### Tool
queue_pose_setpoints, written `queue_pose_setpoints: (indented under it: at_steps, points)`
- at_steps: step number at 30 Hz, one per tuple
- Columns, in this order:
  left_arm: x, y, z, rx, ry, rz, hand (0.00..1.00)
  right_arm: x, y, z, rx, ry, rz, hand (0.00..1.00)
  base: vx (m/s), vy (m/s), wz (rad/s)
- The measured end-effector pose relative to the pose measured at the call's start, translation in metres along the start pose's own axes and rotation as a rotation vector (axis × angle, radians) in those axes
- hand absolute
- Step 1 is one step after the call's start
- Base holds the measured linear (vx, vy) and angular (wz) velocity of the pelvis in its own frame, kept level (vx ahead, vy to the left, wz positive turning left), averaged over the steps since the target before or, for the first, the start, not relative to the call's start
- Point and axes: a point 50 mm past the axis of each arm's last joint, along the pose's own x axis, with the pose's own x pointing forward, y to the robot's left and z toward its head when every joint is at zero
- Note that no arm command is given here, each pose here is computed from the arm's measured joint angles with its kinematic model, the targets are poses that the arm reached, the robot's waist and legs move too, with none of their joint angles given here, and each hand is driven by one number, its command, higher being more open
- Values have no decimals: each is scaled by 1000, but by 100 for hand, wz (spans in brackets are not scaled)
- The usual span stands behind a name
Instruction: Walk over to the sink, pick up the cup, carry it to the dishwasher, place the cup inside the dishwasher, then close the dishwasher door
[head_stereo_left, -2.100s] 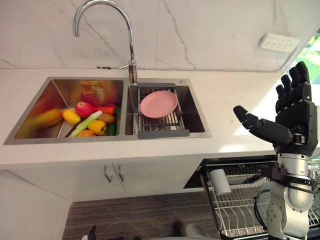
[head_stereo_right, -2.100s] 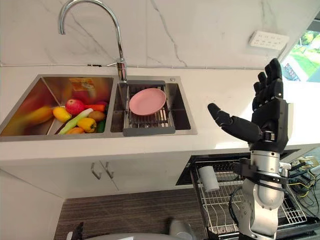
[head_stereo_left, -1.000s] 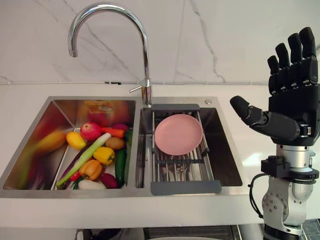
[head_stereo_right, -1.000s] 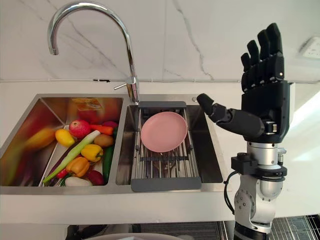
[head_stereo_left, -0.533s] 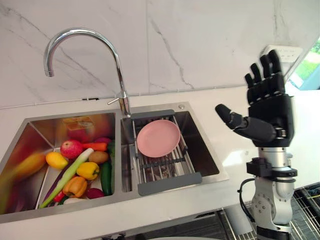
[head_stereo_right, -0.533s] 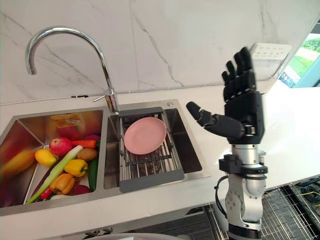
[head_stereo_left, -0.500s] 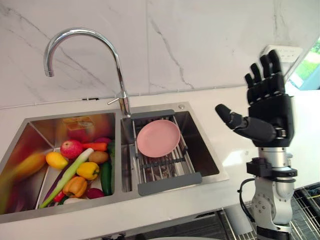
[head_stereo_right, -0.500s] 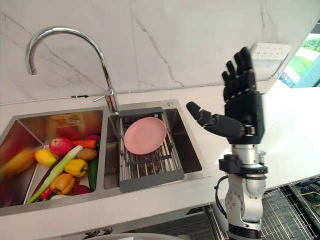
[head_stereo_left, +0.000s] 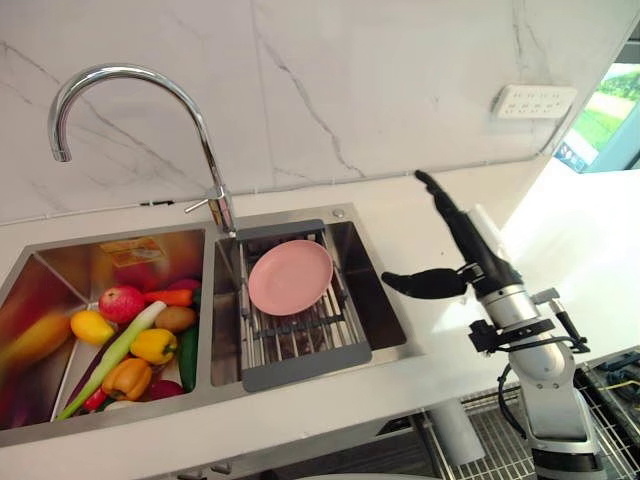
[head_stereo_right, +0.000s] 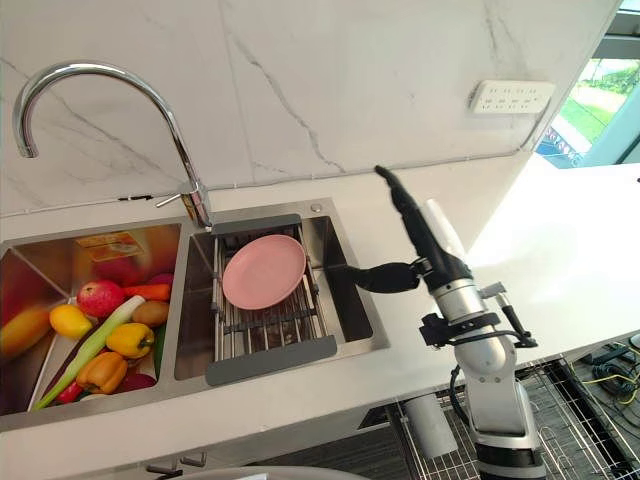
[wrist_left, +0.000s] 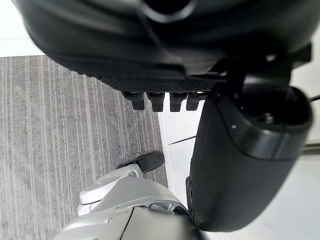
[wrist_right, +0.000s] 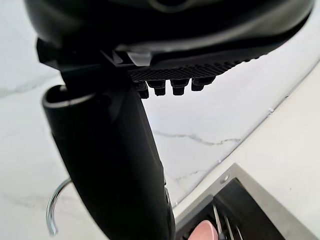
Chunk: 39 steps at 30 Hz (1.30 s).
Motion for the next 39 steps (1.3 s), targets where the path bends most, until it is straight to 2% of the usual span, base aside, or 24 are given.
queue_pose_setpoints:
  at_steps: [5, 14, 20, 25, 31, 39]
  points:
    - [0, 0, 2, 6, -4, 3, 100, 12, 9, 16, -138, -91, 136, 100, -65, 10, 6]
    - [0, 3, 11, 10, -27, 11, 100, 25, 35, 24, -406, -136, 292, 100, 0, -2, 11]
    - [1, 2, 15, 11, -30, 9, 100, 39, 48, 19, -611, -134, 289, 100, 14, -4, 9]
    - [1, 1, 16, 10, -31, 6, 100, 42, 64, 10, -668, -108, 306, 100, -32, 2, 4]
    - [1, 1, 18, 2, -32, 4, 100, 38, 91, -4, -707, -70, 411, 100, -40, 12, 11]
    - [1, -2, 24, 10, -53, -17, 100, 41, 108, -16, -755, -45, 433, 100, 46, 14, 8]
